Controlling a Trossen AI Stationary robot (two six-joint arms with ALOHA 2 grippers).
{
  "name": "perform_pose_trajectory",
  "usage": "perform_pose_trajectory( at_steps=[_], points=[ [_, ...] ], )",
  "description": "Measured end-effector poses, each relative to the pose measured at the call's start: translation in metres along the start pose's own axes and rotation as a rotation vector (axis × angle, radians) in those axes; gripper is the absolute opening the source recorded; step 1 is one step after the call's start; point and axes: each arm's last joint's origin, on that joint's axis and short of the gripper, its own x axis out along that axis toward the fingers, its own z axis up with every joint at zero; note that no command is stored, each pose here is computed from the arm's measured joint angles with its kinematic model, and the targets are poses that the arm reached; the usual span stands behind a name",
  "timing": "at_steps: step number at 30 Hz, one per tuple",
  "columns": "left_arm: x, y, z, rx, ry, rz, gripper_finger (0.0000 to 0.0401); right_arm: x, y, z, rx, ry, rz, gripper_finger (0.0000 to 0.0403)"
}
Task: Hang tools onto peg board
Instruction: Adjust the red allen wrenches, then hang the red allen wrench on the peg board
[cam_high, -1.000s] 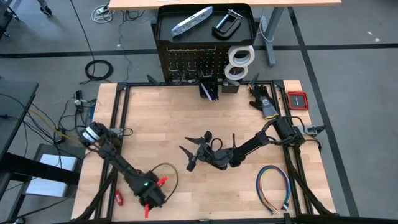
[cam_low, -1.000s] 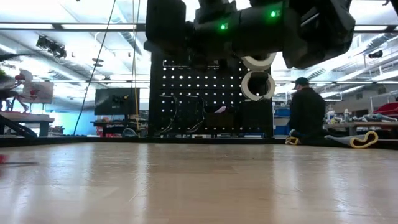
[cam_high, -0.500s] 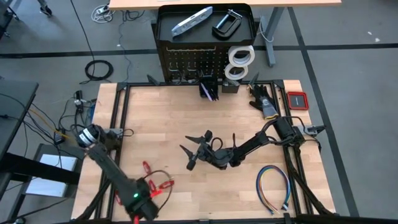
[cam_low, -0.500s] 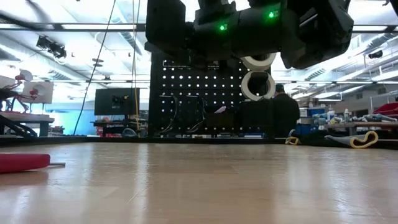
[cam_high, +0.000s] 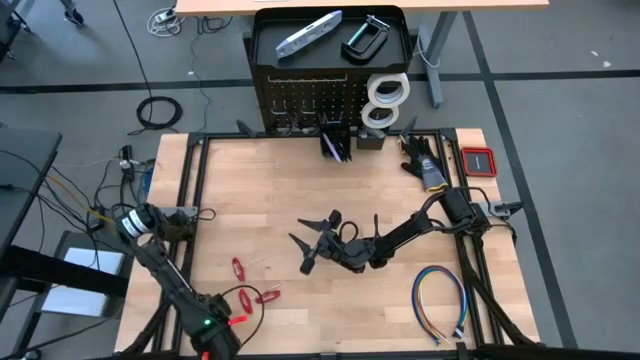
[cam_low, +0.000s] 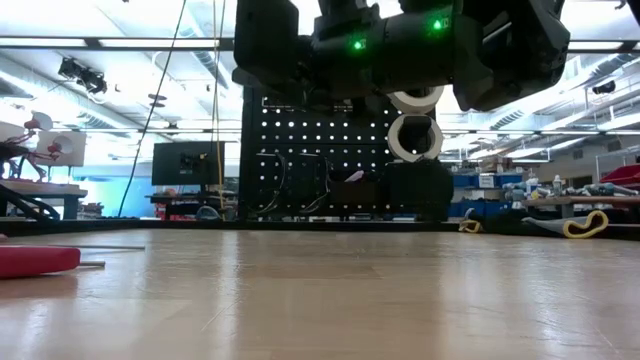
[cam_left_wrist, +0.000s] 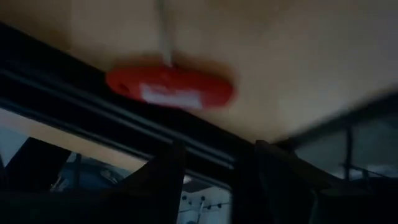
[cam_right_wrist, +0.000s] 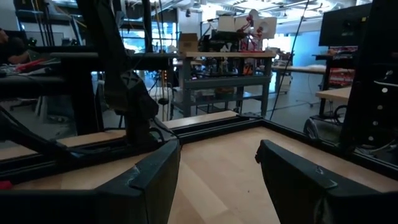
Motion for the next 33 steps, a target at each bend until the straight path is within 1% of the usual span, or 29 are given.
perform_pose_trajectory(
  at_steps=[6,10,13,16,20,22,24,27,30,33],
  points=[
    [0.02,0.018,0.013,-0.03,-0.018,0.071,0.0197,0.0,0.0,0.0,-0.002,0.002,-0.001,0.0229],
    [0.018,0.02,0.021,0.003,-0.071,0.069,0.0197,0.001,-0.001,0.0,-0.002,0.002,-0.003,0.0229],
    [0.008,0.021,0.032,0.018,-0.133,0.068,0.0197,0.003,-0.002,0.0,-0.002,0.001,-0.007,0.0229],
    [-0.009,0.022,0.048,0.031,-0.26,0.086,0.0197,0.004,-0.004,0.0,0.001,0.001,-0.009,0.0229],
    [-0.043,0.024,0.073,0.023,-0.542,0.178,0.0197,0.007,-0.006,0.0,0.019,-0.001,0.022,0.0229],
    [-0.065,0.022,0.079,0.016,-0.653,0.208,0.0197,0.007,-0.005,0.0,0.016,-0.004,0.063,0.0229],
    [-0.088,0.019,0.077,0.032,-0.738,0.228,0.0197,0.007,-0.003,0.0,-0.005,-0.008,0.12,0.0229],
    [-0.114,0.015,0.062,0.066,-0.795,0.257,0.0197,0.007,0.0,0.0,-0.039,-0.019,0.217,0.0229],
    [-0.13,0.01,0.037,0.106,-0.829,0.27,0.0197,0.008,0.005,0.001,-0.092,-0.016,0.331,0.0229],
    [-0.134,0.006,0.006,0.137,-0.859,0.27,0.0197,0.011,0.017,0.004,-0.109,0.013,0.496,0.0229]
  ],
)
